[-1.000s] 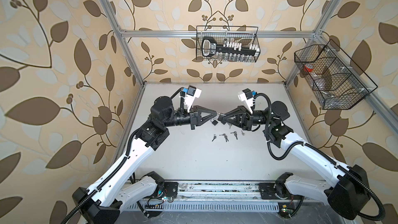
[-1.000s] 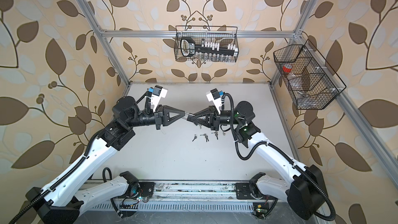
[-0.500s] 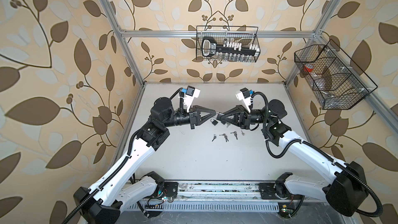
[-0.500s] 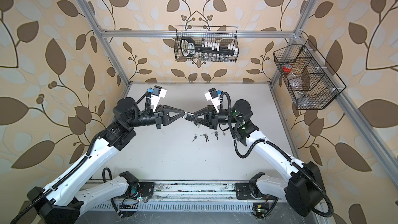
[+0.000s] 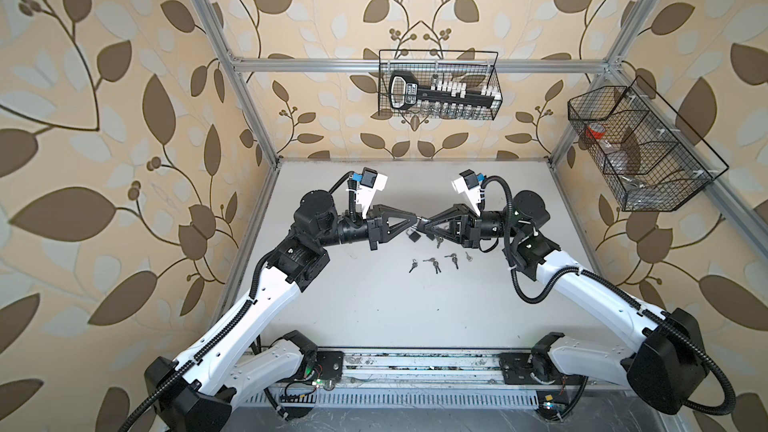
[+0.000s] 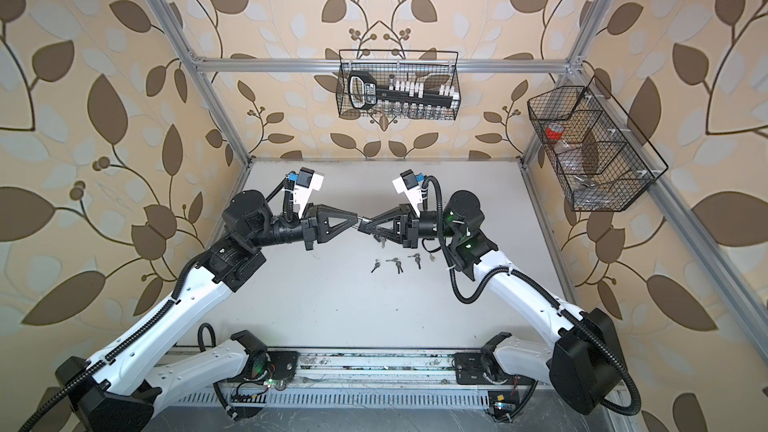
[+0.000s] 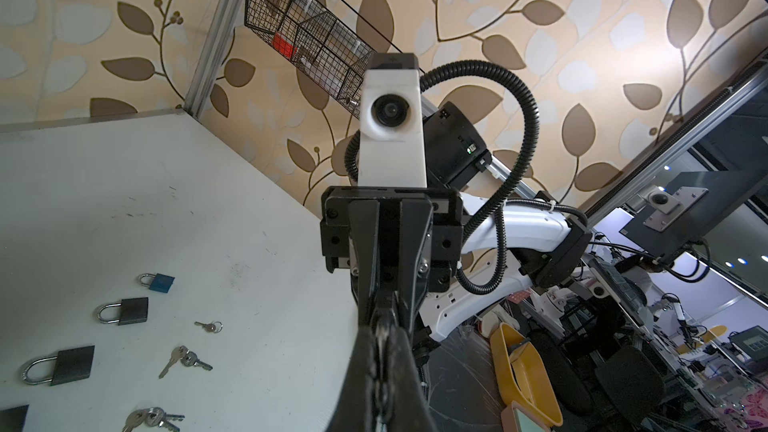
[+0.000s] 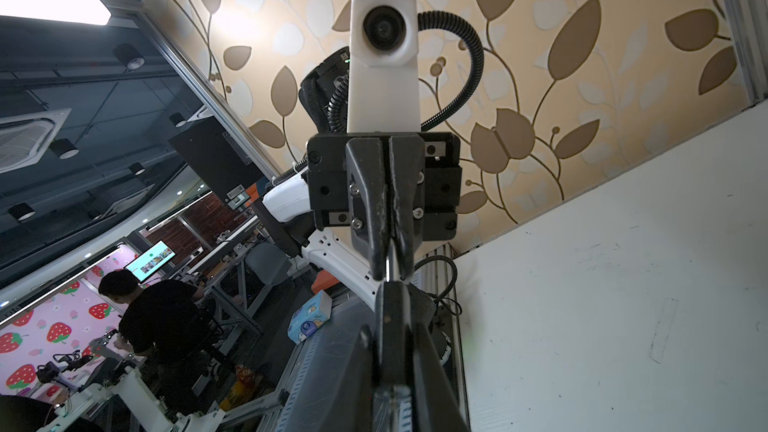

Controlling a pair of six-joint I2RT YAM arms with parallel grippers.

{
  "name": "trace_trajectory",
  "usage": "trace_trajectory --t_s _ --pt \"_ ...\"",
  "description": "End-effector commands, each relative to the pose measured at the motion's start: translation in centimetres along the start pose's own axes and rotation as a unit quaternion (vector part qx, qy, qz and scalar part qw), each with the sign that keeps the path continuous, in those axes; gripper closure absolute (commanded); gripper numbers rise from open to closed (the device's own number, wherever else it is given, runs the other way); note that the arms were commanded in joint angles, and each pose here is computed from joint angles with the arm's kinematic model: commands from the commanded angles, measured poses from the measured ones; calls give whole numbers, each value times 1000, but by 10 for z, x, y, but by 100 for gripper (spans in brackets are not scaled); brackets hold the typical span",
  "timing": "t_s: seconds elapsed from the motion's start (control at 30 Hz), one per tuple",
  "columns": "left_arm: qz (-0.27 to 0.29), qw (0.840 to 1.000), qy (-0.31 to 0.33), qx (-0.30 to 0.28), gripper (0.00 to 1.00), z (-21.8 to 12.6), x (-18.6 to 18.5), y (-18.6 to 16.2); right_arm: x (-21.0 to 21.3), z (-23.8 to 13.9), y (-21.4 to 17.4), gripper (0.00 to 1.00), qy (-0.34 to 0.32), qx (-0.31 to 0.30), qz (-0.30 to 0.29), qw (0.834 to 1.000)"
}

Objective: Lock with the key

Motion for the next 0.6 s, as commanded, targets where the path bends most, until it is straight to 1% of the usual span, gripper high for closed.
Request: trace_trajectory --t_s 0.0,0.13,0.23,0.33,0.47,0.53,0.57 --pt "-39 995 -39 87 100 21 5 -36 15 8 32 100 -8 -60 -72 996" --pt "-46 989 -60 125 100 31 2 -46 17 12 41 100 3 -57 -87 995" --pt "-43 988 -52 136 100 33 2 -50 19 13 44 100 6 -55 -100 993" --pt "-25 993 4 112 100 25 1 -43 19 11 41 100 -12 -44 -116 992" --pt "3 994 81 67 100 12 -2 -28 9 4 20 100 -74 1 -130 989" --pt "11 994 101 47 100 8 -4 -23 6 -1 9 100 -100 17 -135 986" --pt "13 994 103 39 100 7 -6 -20 5 -5 3 96 -113 19 -139 984"
Point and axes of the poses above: each gripper's point midway between its finger pads, its own z axis out along the fingers, its own x axis along the line the jaws close on, y = z × x, the point moved 9 cm from there along -z, back along the fingers, and after that the axes turned 2 degrees about -z, right-handed, at the moved point
